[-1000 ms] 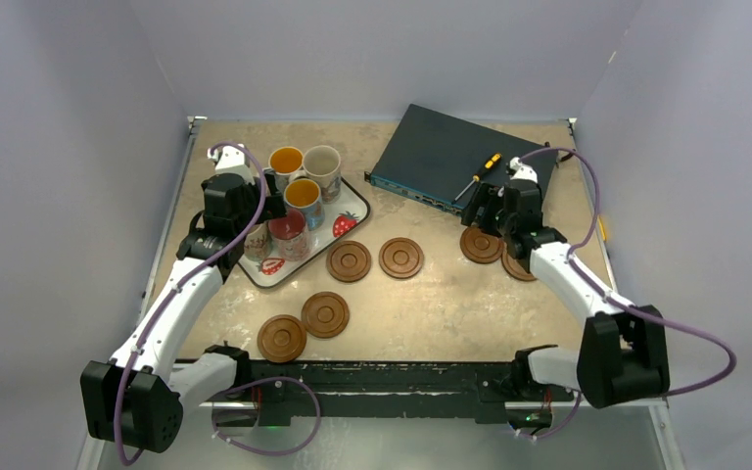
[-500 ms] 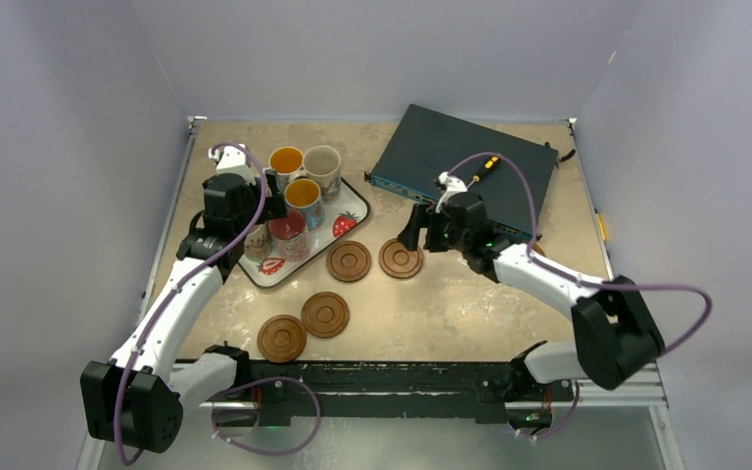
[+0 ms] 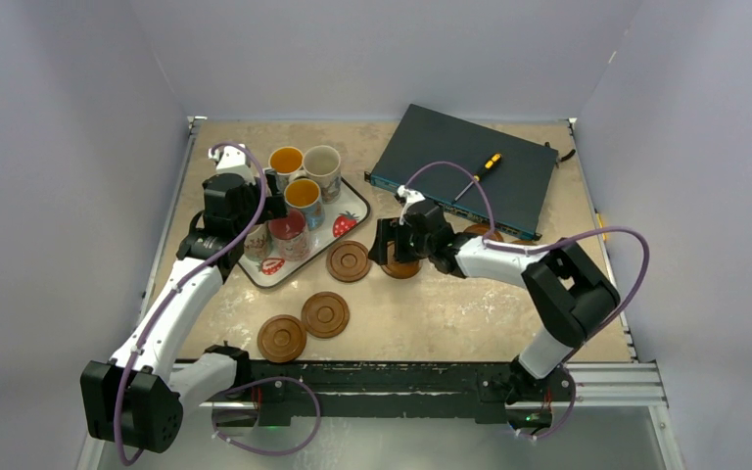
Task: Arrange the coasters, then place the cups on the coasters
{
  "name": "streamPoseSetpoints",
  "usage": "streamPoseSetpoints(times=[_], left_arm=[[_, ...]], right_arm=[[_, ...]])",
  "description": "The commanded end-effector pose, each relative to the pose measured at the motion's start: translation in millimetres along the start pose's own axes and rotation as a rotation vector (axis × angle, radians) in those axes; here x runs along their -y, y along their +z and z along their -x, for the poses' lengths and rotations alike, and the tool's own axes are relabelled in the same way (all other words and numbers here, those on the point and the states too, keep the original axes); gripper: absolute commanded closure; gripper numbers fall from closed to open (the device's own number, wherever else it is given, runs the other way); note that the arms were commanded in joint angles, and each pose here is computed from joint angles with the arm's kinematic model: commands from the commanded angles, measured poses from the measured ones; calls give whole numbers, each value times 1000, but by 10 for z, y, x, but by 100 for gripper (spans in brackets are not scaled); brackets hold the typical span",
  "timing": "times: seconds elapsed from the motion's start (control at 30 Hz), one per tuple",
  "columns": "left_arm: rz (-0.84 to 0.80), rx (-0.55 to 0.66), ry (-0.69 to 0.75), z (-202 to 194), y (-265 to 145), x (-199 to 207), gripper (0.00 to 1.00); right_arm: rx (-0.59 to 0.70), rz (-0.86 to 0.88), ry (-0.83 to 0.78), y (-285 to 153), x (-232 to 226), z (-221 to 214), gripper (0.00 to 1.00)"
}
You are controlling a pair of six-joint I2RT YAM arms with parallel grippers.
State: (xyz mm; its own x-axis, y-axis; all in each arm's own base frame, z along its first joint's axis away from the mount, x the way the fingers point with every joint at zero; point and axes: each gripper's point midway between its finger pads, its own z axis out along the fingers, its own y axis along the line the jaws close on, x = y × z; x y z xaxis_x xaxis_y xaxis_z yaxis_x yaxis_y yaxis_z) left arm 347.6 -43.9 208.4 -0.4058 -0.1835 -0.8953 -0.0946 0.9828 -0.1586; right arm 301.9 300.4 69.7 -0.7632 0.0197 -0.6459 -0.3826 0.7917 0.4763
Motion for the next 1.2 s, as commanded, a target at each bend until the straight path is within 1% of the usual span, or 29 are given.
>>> streamPoseSetpoints(times=[0.0, 0.13, 0.3, 0.5, 0.63, 0.9, 1.17], left_arm=[[-1, 37, 8, 158, -1, 29, 2], [4, 33, 8, 153, 7, 20, 2], [6, 37, 7, 158, -3, 16, 2], [2, 29, 6, 136, 10, 26, 2], [-12, 27, 4, 135, 15, 50, 2], [-33, 17, 1, 112, 36, 92, 2], [-44, 14, 0, 103, 38, 113, 3]], right_arm=[[37, 13, 2, 106, -123, 126, 15], [40, -31, 21, 146, -61, 105, 15], [22, -178, 65, 191, 203, 38, 15], [25, -288, 117, 189, 430, -63, 16], [6, -379, 163, 138, 581, -152, 16], [77, -553, 166, 12, 869, -33, 16], [130, -620, 174, -75, 1049, 140, 16]])
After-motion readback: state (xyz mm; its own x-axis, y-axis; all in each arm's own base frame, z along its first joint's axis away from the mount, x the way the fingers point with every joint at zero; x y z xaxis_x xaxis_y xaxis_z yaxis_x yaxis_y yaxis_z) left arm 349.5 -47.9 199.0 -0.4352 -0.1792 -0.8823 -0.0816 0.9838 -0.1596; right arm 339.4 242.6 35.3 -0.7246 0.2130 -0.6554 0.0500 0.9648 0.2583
